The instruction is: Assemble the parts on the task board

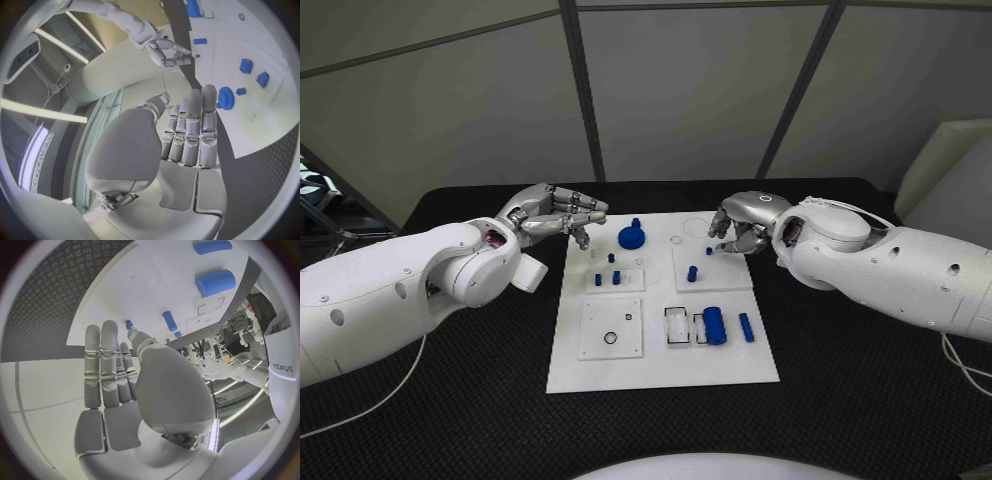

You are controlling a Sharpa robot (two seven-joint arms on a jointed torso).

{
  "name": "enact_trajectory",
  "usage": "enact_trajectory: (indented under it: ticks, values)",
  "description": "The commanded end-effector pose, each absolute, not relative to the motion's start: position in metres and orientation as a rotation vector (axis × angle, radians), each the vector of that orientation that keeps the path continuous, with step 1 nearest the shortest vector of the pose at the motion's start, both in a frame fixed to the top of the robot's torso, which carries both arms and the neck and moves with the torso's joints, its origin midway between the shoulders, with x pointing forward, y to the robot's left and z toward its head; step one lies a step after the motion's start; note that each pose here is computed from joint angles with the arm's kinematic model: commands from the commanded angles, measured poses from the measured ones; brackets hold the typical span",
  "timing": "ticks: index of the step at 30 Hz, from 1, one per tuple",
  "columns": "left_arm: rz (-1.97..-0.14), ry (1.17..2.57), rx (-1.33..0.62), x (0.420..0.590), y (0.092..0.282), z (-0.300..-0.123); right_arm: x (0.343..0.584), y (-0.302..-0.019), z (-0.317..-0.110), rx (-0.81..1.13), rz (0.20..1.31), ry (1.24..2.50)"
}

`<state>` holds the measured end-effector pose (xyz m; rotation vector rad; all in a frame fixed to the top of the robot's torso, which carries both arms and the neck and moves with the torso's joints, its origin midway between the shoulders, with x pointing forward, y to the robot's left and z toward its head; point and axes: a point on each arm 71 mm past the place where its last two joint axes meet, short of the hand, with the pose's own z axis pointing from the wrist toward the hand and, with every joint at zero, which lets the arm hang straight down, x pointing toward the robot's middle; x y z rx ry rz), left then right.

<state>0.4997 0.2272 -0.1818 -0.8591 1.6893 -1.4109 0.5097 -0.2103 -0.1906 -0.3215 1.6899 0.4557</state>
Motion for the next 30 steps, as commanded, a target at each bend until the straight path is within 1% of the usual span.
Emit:
enact_trajectory:
  ticks: [1, 15, 22, 30]
  values:
    - [-1.607, 1.578, -0.983, 0.497, 0.224, -0.175, 0.510, -0.208, -0.191, -0.359, 0.413, 1.669]
    - [-1.658, 1.564, -0.987, 0.493, 0.217, -0.172, 0.511, -0.200, -0.201, -0.380, 0.426, 1.715]
    - [-1.659, 1.561, -0.987, 0.492, 0.216, -0.172, 0.511, -0.197, -0.205, -0.387, 0.432, 1.734]
    - [-1.655, 1.559, -0.989, 0.493, 0.216, -0.172, 0.509, -0.195, -0.215, -0.390, 0.437, 1.765]
